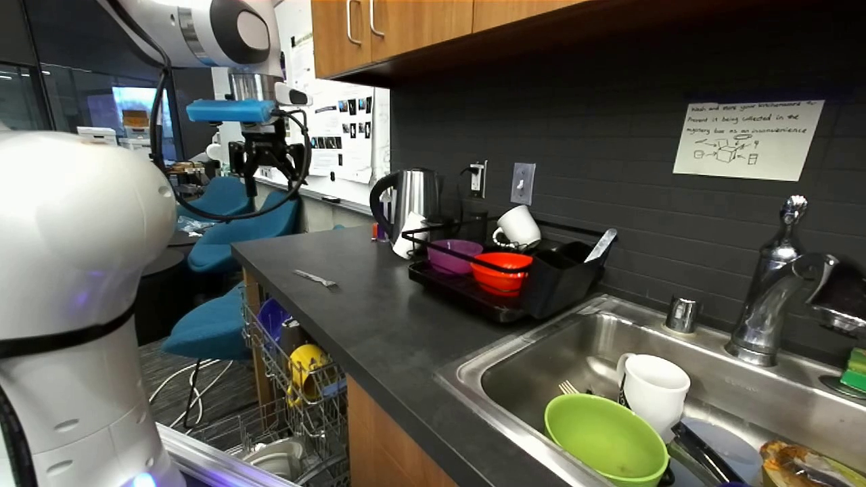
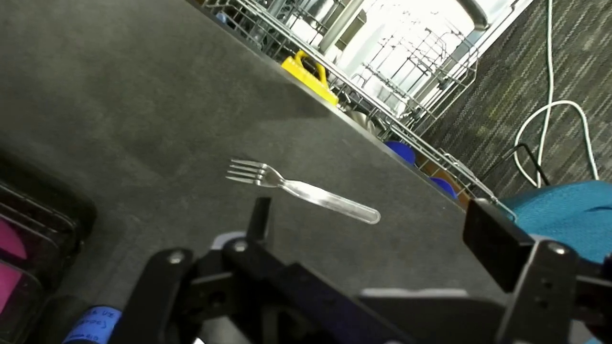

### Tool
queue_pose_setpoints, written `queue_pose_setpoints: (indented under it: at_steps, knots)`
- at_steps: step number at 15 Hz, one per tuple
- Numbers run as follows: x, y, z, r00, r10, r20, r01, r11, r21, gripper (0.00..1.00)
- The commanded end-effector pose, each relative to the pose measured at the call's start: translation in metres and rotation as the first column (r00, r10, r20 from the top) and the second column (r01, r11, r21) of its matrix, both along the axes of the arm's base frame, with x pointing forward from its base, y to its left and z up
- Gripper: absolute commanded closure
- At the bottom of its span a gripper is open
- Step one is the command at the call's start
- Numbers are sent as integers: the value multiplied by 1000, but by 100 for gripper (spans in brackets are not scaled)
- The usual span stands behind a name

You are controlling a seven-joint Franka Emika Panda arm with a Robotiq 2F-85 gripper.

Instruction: Flip the switch

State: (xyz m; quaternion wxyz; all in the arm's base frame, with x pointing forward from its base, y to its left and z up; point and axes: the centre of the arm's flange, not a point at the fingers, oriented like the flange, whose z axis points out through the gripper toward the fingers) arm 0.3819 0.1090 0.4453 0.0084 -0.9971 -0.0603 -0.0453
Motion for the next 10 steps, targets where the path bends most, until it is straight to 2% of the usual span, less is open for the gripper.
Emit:
queue_pose_setpoints:
  at_steps: [1,7,10]
  knots:
    - [12,-12,-3,996,-48,74,49,999,-12,0]
    - [39,-33,-15,958,-181,224,186,983,0,0]
    - [53,-31,-23,927,-219,306,233,972,-11,0]
